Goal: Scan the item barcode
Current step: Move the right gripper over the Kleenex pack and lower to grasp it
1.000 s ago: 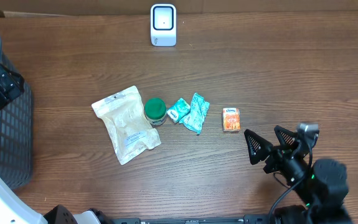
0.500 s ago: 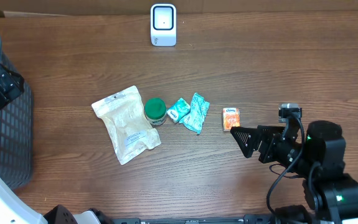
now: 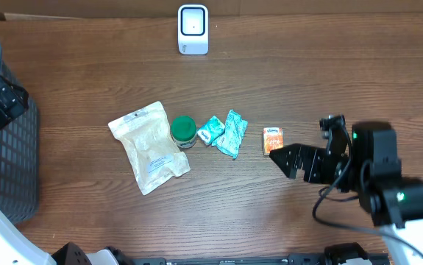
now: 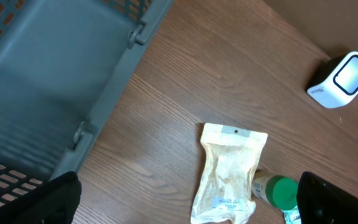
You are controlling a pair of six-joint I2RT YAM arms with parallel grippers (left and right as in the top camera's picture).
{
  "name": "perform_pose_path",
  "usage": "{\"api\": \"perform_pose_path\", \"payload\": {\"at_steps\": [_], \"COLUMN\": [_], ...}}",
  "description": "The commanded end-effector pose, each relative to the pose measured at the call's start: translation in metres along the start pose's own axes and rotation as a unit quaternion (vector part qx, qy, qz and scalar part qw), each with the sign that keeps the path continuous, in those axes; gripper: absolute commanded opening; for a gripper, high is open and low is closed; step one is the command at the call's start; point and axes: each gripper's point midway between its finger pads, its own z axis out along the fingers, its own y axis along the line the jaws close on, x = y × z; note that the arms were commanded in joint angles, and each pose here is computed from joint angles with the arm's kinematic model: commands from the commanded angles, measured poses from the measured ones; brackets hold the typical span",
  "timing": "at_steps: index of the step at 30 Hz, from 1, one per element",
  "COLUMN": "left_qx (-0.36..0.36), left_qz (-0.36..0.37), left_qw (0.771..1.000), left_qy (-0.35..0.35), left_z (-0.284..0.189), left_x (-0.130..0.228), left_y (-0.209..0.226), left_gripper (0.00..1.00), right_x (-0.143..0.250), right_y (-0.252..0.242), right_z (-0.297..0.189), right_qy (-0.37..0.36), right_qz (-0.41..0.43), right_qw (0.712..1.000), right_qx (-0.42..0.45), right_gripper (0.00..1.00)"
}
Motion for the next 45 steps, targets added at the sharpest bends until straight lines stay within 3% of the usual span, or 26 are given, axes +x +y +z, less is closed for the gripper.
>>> {"api": "perform_pose_path", "payload": {"at_steps": [1,15,23,29,34,41,45], "left_qx": [-0.002,-0.002,-0.002,-0.002,-0.002,-0.002,-0.002], "left_qz": [-0.006,-0.006,-0.006,-0.006,-0.006,-0.006,-0.006], "left_qw": [1.0,1.0,1.0,1.0,1.0,1.0,1.0], "left_qy": [-0.004,-0.003,-0.003,-0.004,-0.003,-0.003,-0.003], "left_z": [-0.001,-0.001,-0.001,-0.001,-0.001,-0.001,-0.001], "left_x": [-0.002,-0.002,-0.002,-0.003,-0.002,-0.002,-0.002], "left_y": [0.001,0.001,0.001,0.001,0.001,0.001,0.001], "left_gripper": [1.0,1.0,1.0,0.99,1.0,1.0,0.99], "right_x": [-0.023,-0.049,-0.061,-0.064,-0.055,-0.043,-0.031], "right_y": [0.013,0.007,-0.031,-0.038,-0.058,-0.056,-0.066], "right_z": [-0.011,-0.001,0.034,0.07,0.101,0.152,0.172], "right_qy": [-0.005,0.009,0.034,0.057,0.073,0.099,0.122], "right_qz": [-0.038,-0.015,0.056,0.054,0.053,0.045,0.057], "right_qw": [0.999,0.999,0.991,0.988,0.973,0.969,0.963], "right_qx": [0.009,0.046,0.117,0.131,0.213,0.221,0.234], "right_gripper": [1.0,1.0,0.72,0.68,0.66,0.17,0.12]}}
